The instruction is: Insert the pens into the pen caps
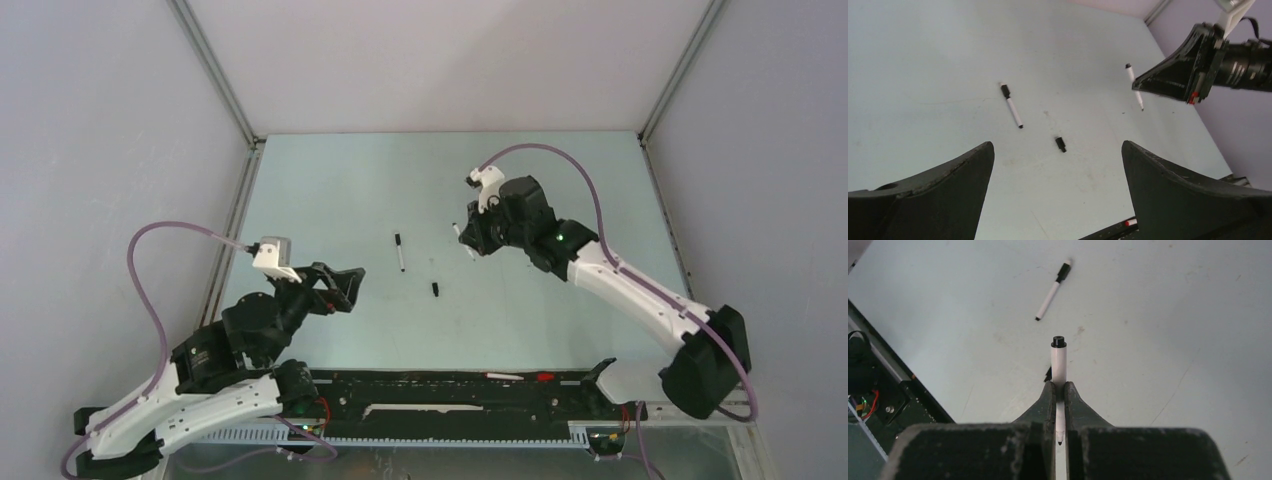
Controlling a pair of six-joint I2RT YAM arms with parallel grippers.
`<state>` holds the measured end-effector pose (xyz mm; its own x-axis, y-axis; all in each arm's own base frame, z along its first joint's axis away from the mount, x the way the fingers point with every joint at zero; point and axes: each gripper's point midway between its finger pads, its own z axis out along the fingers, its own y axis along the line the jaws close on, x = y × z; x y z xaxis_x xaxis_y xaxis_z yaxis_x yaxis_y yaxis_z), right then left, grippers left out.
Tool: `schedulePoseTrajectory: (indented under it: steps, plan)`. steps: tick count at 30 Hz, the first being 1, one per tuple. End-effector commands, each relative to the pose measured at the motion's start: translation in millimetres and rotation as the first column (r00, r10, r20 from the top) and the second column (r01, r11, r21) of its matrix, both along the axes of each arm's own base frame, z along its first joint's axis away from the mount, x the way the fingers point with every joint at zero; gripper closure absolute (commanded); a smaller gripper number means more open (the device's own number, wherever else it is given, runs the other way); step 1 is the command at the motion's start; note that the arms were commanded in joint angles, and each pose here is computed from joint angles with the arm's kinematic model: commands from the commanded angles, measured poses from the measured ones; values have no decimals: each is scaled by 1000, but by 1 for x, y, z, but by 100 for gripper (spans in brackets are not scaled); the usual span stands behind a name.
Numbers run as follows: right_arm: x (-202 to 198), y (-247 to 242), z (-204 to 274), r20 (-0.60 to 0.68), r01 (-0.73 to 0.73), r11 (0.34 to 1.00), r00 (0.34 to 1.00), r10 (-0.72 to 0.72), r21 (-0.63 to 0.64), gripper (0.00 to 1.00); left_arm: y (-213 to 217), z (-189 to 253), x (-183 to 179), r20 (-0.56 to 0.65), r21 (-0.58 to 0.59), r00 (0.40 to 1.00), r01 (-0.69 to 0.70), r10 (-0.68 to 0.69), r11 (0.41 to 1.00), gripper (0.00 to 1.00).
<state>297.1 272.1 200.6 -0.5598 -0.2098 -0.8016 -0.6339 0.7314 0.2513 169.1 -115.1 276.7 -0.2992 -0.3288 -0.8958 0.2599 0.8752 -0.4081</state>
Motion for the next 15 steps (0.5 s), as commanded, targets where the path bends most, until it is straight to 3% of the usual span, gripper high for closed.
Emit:
schedulePoseTrajectory:
  steps: [1,9,15]
  plan:
    - [-22,11,29,136,2,999,991,-8,48,100,-18,48,0,91,-127,994,73,-62,989,0]
    - [-67,15,45,262,-12,998,965,-5,63,100,-57,56,-4,92,-147,977,206,-194,967,2]
    - [-95,23,52,310,-54,995,950,26,85,100,-79,56,-4,61,-162,966,258,-252,952,10]
